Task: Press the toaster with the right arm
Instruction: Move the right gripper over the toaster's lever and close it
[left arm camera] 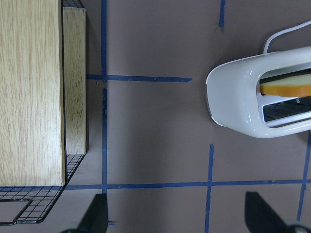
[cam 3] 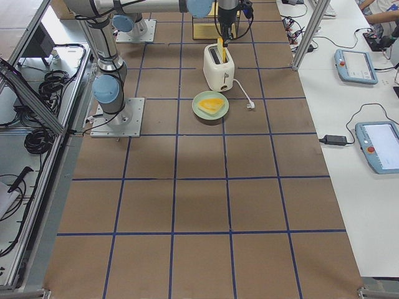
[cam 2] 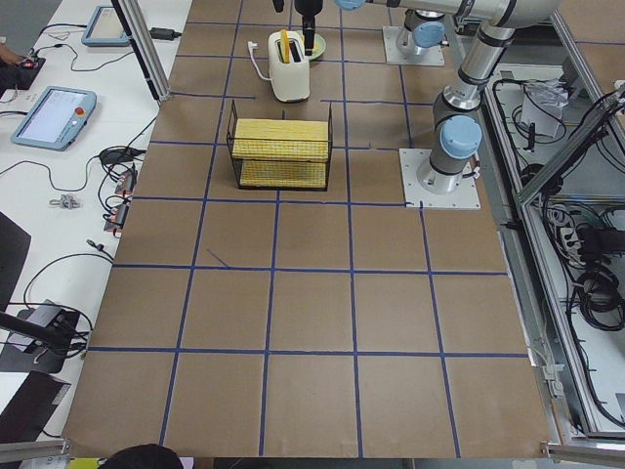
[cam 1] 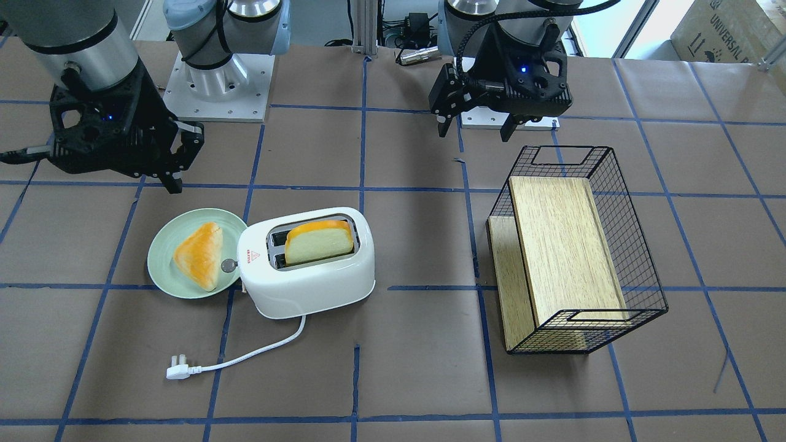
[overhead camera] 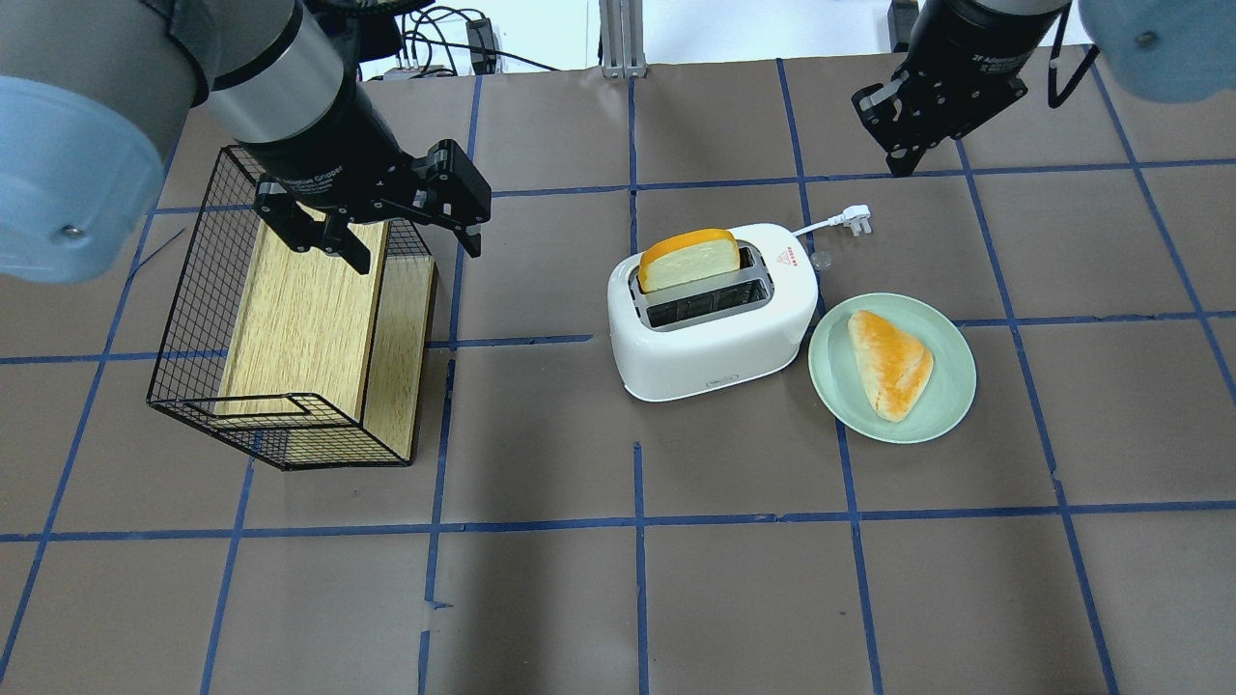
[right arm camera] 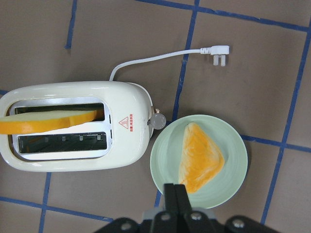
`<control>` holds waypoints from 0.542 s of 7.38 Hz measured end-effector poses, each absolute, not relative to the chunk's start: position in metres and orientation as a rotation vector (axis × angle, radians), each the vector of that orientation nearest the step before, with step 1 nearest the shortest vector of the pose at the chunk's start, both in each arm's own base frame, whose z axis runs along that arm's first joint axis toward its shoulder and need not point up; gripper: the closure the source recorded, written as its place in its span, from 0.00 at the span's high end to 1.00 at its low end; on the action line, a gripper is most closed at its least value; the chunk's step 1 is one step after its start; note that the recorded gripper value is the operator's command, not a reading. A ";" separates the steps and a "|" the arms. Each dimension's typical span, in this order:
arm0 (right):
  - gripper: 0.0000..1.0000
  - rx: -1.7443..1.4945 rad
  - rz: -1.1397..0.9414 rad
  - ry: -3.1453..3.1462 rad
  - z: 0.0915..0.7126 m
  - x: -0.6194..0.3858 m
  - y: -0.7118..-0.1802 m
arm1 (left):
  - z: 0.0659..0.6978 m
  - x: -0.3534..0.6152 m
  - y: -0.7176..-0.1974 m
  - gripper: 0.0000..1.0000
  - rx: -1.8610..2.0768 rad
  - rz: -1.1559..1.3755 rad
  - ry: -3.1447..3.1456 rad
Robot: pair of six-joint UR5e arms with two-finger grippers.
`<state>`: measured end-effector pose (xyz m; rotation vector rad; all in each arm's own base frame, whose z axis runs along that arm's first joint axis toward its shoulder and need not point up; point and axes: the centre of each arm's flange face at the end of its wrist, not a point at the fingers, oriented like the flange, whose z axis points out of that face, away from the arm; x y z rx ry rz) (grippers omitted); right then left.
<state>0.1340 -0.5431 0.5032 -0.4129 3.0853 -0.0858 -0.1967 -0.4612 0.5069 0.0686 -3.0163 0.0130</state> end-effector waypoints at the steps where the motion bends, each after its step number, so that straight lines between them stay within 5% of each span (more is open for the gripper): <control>1: 0.14 -0.568 -0.070 3.057 0.498 0.135 -0.553 | 0.507 -0.197 -0.461 1.00 0.069 0.013 -3.016; 4: 0.14 -1.161 0.054 2.856 0.447 0.136 -0.580 | 0.507 -0.197 -0.461 1.00 0.069 0.013 -3.016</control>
